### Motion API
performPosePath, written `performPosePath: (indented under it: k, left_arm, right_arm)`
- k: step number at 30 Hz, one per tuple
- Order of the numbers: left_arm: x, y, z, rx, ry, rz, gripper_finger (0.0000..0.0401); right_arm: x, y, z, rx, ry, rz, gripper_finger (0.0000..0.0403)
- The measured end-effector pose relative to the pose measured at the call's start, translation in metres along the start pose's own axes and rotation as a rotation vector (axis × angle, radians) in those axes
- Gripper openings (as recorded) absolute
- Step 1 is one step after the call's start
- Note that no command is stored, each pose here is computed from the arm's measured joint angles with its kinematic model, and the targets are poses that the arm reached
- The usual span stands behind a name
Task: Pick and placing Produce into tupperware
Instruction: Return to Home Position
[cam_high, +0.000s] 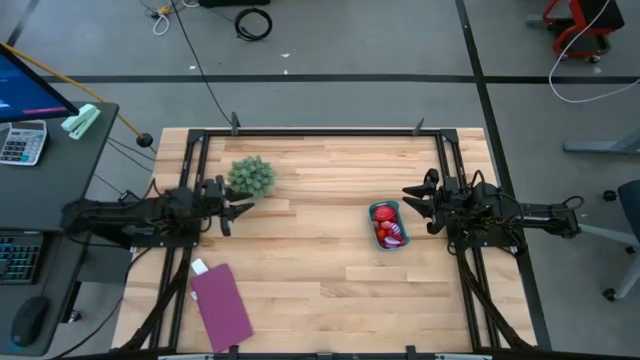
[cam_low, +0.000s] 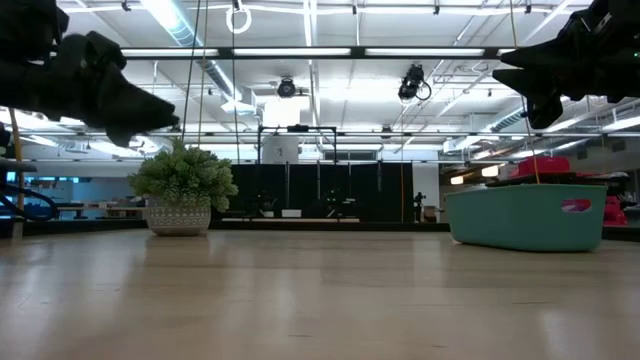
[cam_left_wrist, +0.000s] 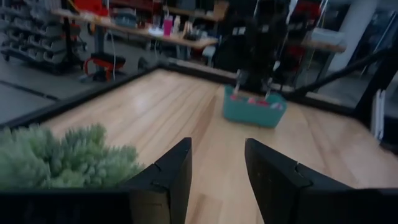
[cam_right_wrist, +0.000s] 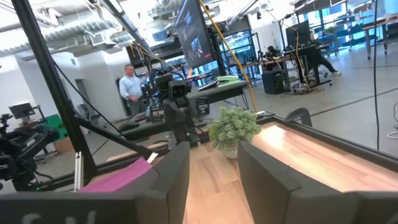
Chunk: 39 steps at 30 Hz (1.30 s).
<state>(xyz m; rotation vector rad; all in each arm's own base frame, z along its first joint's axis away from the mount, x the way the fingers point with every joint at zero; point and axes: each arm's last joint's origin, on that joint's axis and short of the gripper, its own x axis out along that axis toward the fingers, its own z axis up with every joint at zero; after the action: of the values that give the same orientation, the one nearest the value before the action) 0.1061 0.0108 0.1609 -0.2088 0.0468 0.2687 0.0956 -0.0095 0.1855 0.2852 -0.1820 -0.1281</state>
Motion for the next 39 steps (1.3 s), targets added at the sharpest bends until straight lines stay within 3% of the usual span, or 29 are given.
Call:
performPosePath:
  k: [7, 39]
  left_arm:
    - [-0.0051, -0.0003, 0.0066, -0.017, -0.078, -0.017, 0.0149]
    - [-0.0034, -0.0002, 0.0044, -0.011, -0.052, -0.011, 0.0145]
  right_arm:
    - [0.0, 0.0, 0.0, 0.0, 0.0, 0.0, 0.0144]
    - [0.0, 0.0, 0.0, 0.0, 0.0, 0.0, 0.0144]
